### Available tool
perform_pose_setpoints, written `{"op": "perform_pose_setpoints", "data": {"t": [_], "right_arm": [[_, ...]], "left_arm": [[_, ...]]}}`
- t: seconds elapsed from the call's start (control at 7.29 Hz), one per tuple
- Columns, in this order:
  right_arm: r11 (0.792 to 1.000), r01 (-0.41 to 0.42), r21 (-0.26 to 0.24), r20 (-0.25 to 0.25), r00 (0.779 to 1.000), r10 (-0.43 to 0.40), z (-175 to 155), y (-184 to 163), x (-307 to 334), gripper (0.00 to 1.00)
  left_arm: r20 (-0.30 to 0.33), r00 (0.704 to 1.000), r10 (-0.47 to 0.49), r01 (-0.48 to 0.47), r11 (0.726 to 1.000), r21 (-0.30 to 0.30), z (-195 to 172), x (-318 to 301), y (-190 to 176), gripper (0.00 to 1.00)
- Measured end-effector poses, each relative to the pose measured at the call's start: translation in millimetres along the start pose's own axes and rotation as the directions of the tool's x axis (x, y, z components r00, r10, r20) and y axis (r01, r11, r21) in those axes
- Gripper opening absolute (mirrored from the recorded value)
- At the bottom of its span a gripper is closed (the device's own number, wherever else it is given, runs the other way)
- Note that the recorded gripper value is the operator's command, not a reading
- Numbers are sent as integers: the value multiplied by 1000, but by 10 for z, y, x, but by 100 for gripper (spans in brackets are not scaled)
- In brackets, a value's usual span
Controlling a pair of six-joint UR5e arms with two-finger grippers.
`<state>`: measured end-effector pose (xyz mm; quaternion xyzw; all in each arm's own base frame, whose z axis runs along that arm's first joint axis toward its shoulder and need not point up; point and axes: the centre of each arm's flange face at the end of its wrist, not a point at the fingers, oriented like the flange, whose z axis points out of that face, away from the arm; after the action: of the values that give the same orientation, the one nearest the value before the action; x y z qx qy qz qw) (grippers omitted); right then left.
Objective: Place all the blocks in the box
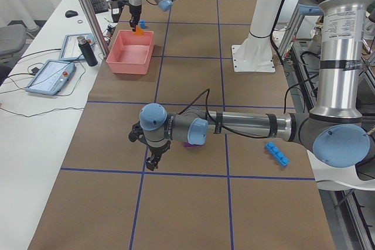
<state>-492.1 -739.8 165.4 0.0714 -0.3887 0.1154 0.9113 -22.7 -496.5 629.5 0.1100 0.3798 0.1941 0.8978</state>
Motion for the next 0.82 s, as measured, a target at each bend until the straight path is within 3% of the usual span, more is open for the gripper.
{"op": "perform_pose_setpoints", "data": {"t": [0.27,0.55,0.82], "right_arm": [[1000,-14,8,-27,1000,14,211,221,-97,100],[998,-57,14,-35,998,57,262,267,-69,100],[997,-79,-3,-9,997,79,43,66,72,100]], "left_arm": [[11,999,47,-47,998,36,-144,103,-379,100],[3,1000,27,-28,996,89,-259,320,-869,100],[-54,997,52,-45,992,118,52,690,-887,100]]}}
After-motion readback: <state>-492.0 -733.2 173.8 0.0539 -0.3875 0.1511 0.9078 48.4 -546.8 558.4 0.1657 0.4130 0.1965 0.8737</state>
